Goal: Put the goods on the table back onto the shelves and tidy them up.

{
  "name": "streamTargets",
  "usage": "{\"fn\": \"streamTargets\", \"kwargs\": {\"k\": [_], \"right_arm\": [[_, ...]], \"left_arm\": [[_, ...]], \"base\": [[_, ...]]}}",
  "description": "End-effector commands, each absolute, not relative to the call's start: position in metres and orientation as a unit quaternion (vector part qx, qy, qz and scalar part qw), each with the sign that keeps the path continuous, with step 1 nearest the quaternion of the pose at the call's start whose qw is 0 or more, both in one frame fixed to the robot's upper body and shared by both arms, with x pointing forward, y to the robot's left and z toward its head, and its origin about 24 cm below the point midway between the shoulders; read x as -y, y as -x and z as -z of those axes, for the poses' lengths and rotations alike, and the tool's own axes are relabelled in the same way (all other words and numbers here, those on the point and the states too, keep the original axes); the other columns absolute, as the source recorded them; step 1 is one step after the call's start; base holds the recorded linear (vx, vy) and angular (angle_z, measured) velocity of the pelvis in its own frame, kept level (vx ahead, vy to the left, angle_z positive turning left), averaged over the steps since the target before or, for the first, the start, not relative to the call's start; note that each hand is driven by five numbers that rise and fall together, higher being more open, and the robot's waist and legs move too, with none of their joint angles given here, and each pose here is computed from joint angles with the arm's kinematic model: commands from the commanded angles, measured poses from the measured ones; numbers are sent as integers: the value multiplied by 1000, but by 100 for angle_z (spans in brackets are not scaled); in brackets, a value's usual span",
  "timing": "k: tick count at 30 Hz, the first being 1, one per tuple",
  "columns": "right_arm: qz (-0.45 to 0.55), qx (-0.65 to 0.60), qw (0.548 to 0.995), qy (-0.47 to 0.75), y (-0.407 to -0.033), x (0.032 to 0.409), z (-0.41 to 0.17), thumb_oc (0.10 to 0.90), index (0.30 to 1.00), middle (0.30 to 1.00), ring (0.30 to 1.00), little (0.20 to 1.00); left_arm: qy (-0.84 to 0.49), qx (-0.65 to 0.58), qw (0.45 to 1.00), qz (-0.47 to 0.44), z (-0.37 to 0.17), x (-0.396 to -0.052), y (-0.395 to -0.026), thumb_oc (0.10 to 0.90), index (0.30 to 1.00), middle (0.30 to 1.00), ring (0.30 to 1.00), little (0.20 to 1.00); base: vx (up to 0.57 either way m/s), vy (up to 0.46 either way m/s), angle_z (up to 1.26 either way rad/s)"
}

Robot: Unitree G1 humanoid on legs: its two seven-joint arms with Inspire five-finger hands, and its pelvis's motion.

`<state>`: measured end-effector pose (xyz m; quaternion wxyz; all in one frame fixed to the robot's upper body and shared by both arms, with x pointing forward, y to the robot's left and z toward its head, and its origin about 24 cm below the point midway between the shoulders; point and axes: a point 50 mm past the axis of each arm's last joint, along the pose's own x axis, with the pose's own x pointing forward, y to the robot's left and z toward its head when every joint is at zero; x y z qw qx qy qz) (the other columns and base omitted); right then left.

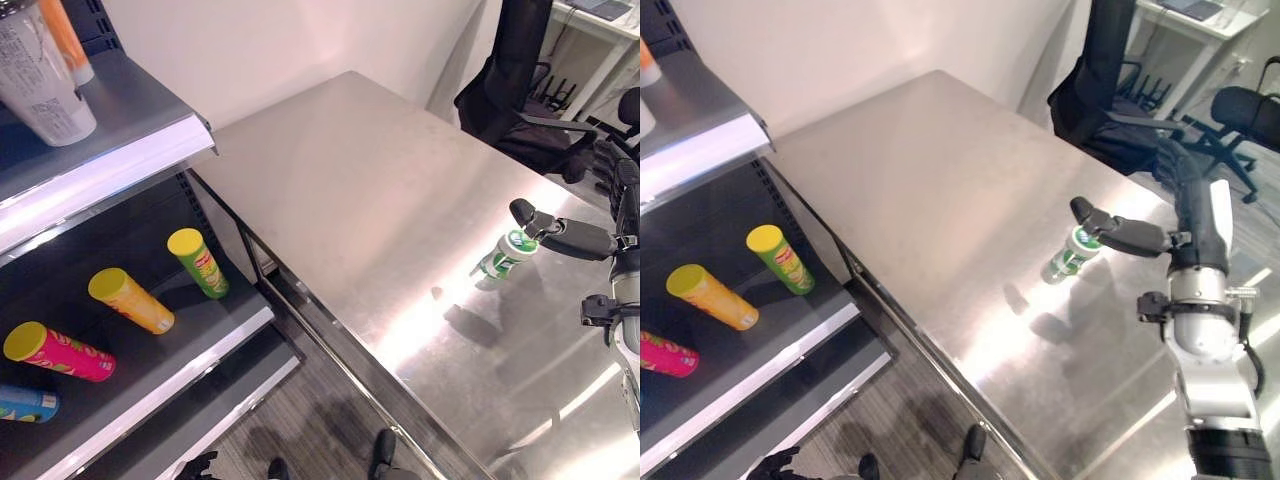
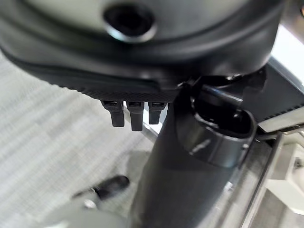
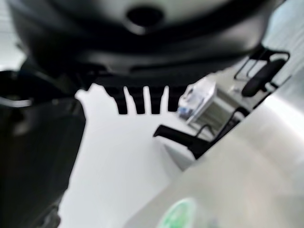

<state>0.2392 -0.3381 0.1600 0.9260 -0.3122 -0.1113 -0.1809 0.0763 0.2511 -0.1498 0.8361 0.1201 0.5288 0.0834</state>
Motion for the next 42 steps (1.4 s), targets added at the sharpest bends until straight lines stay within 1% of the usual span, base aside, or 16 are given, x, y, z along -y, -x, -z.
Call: {"fn": "streamTargets", "kwargs": {"k": [1, 9, 11, 14, 19, 30, 42], "right_arm": [[166, 246, 899, 324, -237, 321, -215, 800, 900, 900, 900, 900], [99, 203, 926, 303, -234, 305, -182, 800, 900, 900, 900, 900], [99, 190, 932, 292, -234, 303, -172, 800, 900, 900, 900, 900], [118, 144, 934, 305, -233, 309, -149, 800, 900, 900, 900, 900], [152, 126, 924, 328, -239, 309, -135, 800, 900, 900, 900, 900], [210, 123, 911, 333, -246, 314, -131, 800, 900, 900, 900, 900], [233, 137, 904, 332, -252, 313, -136, 800, 900, 900, 900, 900]], "left_arm": [[-163, -513, 840, -69, 143, -267, -88, 800, 900, 900, 900, 900], [-179, -514, 838, -41, 143, -266, -90, 800, 900, 900, 900, 900], [-180, -514, 838, -39, 144, -265, -90, 800, 900, 900, 900, 900], [-176, -512, 840, -39, 144, -262, -91, 800, 900, 900, 900, 900], [-181, -509, 841, -28, 145, -257, -91, 800, 900, 900, 900, 900], [-191, -523, 830, -27, 146, -260, -81, 800, 900, 900, 900, 900], [-193, -515, 835, -33, 144, -260, -83, 800, 900, 900, 900, 900]], "base": [[38, -63, -4], [31, -32, -4], [31, -4, -8], [40, -8, -6], [23, -6, 0], [19, -11, 8], [13, -11, 6]]}}
